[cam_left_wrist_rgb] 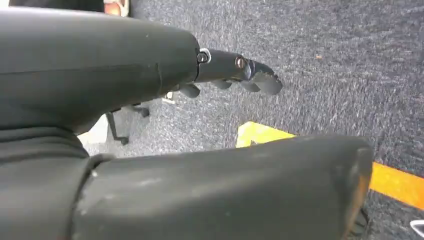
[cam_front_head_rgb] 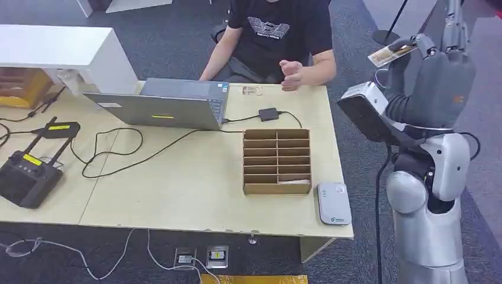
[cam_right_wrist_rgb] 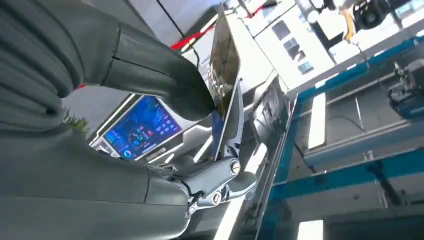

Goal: Pass the card to the sensor for recognition and then transmit it.

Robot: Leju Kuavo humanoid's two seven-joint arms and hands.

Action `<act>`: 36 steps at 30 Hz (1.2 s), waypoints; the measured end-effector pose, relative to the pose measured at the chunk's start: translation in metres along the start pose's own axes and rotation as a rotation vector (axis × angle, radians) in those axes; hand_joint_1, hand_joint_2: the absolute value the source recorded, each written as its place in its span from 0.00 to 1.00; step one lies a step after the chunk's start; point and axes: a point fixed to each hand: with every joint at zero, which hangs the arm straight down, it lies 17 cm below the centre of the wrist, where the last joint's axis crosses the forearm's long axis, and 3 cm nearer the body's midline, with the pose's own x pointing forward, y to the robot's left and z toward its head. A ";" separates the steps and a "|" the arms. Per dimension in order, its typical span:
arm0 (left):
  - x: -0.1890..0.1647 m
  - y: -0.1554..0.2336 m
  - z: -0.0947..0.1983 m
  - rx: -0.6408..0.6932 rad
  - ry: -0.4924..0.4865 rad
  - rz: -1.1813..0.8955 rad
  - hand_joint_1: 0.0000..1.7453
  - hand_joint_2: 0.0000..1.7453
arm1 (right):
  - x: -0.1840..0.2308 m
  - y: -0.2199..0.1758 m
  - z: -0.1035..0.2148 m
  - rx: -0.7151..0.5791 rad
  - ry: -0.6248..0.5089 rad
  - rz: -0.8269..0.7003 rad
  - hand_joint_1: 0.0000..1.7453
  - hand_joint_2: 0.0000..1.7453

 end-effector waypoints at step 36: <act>0.006 0.025 -0.001 -0.056 -0.043 -0.166 0.00 0.00 | -0.065 0.209 -0.035 0.654 0.070 0.294 1.00 1.00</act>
